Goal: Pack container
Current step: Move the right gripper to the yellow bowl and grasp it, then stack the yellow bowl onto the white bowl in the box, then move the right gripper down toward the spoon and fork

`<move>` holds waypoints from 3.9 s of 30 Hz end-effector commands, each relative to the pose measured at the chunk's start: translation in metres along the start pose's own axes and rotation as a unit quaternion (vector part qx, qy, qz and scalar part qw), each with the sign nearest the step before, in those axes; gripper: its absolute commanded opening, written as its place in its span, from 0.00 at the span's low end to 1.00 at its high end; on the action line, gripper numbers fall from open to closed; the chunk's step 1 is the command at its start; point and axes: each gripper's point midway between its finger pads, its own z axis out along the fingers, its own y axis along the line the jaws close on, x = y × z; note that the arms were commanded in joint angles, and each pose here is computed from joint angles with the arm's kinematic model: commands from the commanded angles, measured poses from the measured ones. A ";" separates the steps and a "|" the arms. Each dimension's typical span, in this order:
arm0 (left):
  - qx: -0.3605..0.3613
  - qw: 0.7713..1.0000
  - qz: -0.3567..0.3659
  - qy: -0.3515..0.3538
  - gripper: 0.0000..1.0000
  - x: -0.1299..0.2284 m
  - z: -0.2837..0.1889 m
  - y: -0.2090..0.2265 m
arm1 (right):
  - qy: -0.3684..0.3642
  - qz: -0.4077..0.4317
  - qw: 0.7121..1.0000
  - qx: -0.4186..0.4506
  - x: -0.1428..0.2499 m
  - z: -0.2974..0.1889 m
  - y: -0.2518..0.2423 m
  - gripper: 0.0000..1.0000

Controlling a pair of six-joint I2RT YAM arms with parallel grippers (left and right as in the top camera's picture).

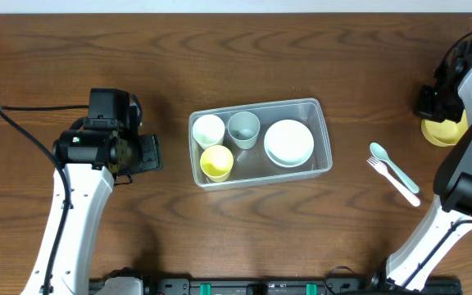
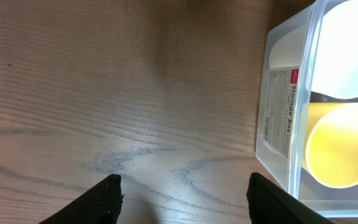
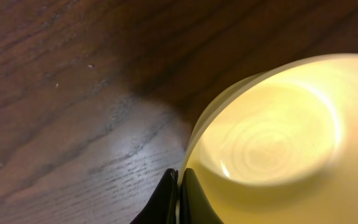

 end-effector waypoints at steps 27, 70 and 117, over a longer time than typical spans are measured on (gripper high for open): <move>0.000 1.000 -0.001 0.001 0.65 0.001 0.000 0.001 | -0.091 -0.446 0.874 -0.169 0.196 -0.209 0.310 0.01; 0.000 1.000 -0.001 0.001 0.66 0.001 0.000 0.001 | -0.164 -0.084 0.981 -0.061 0.098 -0.244 0.130 0.51; 0.000 1.000 -0.001 0.001 0.66 0.001 0.000 0.001 | -0.026 -0.135 0.989 -0.056 0.174 0.003 0.067 0.82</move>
